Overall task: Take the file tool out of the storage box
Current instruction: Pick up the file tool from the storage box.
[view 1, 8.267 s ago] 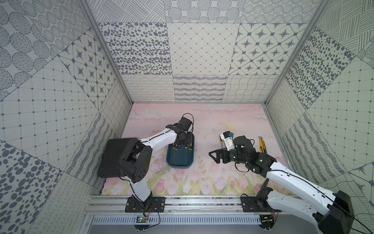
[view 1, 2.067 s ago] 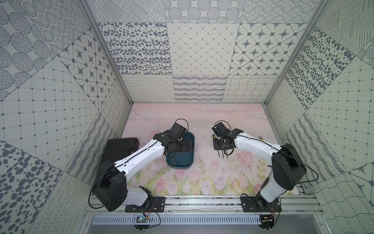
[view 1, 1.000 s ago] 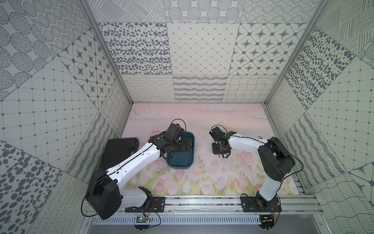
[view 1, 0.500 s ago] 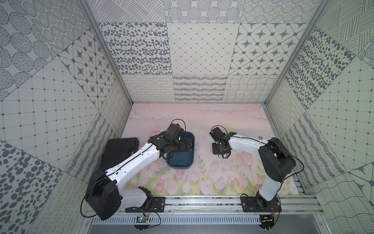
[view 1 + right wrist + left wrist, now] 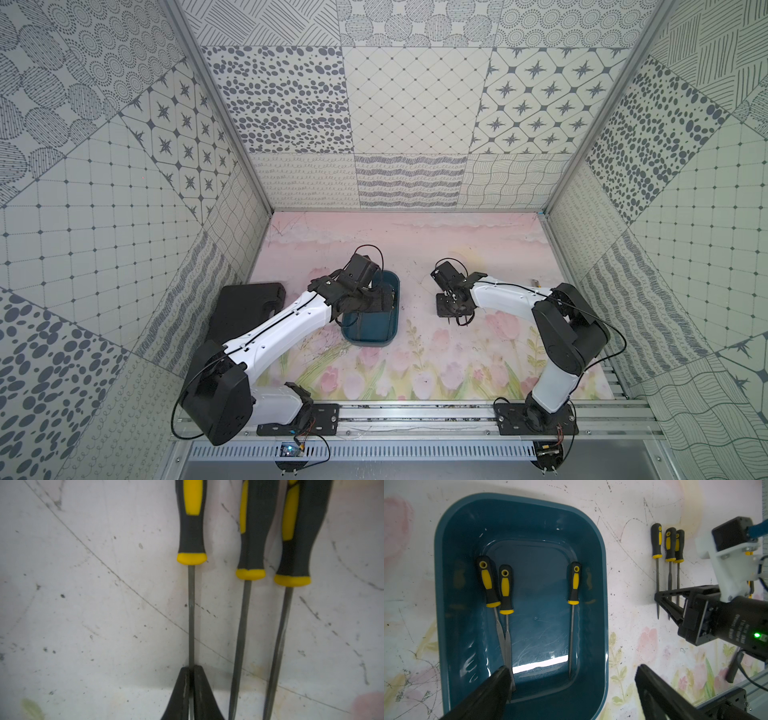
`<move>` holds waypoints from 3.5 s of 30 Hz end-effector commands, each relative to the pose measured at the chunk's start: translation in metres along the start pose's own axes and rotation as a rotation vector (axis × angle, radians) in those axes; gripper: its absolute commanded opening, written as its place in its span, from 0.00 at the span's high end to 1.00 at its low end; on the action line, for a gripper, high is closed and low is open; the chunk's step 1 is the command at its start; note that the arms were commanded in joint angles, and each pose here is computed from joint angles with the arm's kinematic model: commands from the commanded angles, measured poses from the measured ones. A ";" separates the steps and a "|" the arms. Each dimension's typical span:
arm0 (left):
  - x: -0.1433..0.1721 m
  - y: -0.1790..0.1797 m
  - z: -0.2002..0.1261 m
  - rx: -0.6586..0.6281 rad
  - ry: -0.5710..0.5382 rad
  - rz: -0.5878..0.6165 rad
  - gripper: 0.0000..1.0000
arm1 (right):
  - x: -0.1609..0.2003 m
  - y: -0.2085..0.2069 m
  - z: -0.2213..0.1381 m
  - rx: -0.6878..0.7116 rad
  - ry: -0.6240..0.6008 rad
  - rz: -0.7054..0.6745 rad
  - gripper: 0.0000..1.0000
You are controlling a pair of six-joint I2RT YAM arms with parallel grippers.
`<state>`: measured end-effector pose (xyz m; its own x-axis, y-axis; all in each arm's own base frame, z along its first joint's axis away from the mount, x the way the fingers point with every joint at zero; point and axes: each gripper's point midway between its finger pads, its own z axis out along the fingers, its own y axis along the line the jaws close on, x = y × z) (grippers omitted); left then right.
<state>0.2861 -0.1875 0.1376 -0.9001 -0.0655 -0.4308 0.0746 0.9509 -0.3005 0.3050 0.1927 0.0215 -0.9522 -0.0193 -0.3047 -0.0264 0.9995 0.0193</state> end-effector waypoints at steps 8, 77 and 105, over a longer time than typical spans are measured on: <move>-0.019 0.006 0.027 -0.098 -0.026 0.073 0.06 | -0.004 0.000 -0.012 -0.002 -0.015 -0.028 0.78; 0.023 0.073 0.111 -0.414 0.290 -0.001 0.77 | 0.004 0.063 -0.132 -0.565 -0.216 -0.125 0.13; -0.050 -0.047 -0.016 0.283 -0.100 -0.356 0.95 | 0.039 0.145 -0.198 -0.911 -0.282 -0.213 0.41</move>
<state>0.3208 -0.2042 0.1586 -0.8652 -0.2850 -0.4124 -0.0551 0.8718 -0.4868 0.1988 0.3209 0.1998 -0.8059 -0.1075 -0.5822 -0.5265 0.5799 0.6217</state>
